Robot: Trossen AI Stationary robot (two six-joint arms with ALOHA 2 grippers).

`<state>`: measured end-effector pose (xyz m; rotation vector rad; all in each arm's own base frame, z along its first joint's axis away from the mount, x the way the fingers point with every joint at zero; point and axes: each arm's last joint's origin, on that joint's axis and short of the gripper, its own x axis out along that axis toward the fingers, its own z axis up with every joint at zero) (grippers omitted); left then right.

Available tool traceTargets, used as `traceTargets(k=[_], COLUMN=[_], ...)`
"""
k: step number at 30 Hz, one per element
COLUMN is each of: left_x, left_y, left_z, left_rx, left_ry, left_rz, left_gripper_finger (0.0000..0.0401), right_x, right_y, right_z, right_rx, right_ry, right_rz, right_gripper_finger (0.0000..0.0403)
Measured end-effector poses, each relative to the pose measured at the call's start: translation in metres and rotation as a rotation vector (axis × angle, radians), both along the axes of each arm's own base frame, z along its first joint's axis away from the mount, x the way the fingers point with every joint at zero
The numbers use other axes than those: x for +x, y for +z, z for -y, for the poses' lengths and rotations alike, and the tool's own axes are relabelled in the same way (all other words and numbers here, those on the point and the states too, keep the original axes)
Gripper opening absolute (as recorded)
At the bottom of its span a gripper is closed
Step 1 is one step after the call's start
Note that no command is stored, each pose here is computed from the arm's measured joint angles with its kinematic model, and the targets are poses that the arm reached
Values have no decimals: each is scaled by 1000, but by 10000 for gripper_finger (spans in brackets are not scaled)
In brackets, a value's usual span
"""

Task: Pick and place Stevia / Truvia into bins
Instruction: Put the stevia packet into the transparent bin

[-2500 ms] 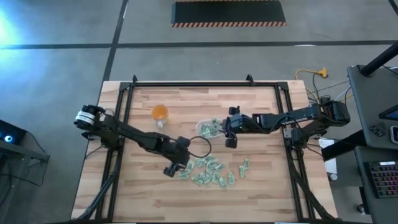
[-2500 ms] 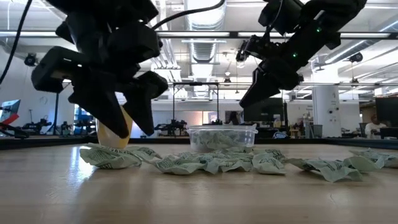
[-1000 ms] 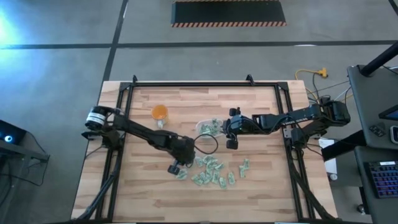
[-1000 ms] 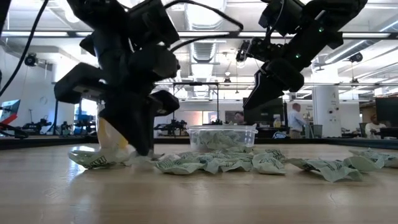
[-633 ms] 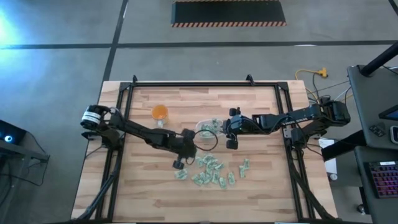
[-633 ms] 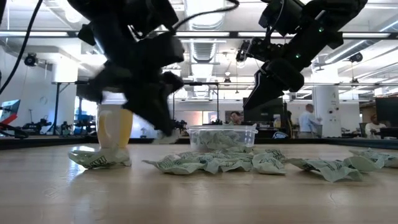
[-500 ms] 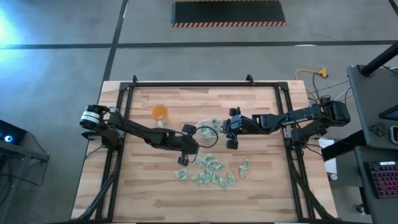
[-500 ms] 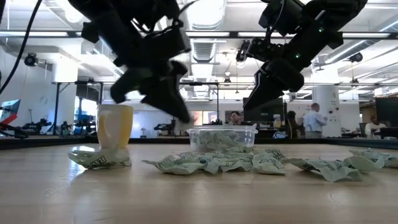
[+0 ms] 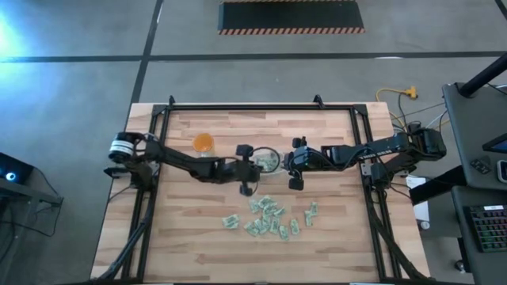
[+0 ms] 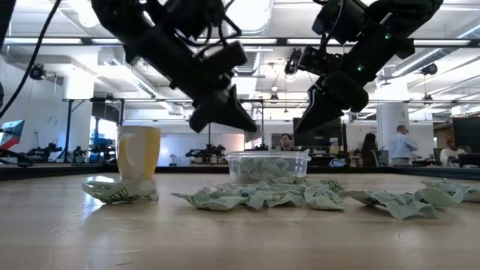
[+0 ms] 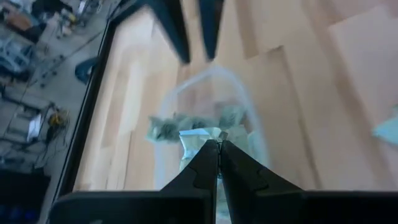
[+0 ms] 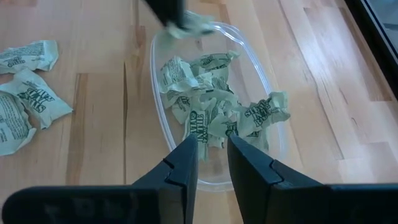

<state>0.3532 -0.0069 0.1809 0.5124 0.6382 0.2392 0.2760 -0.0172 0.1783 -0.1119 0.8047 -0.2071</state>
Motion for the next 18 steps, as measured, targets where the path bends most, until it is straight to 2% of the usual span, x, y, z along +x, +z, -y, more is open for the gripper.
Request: traceTargets(k=[5,14,18], left_x=[1,-2,-7], left_y=[-8,-5,-5], left_z=[-13,-11,-11], left_rx=[-10,-11,-38], left_ry=[49,41,62], left_rz=[-20,-30,-79], left_gripper_finger=[11,114,148], right_x=[0,-4,-10], right_y=[0,-4,-9], right_z=[0,-1,-5], right_rx=[0,54,170], right_ry=[0,-20,7], right_rz=[0,-47,-117], right_gripper_finger=[81,92,93])
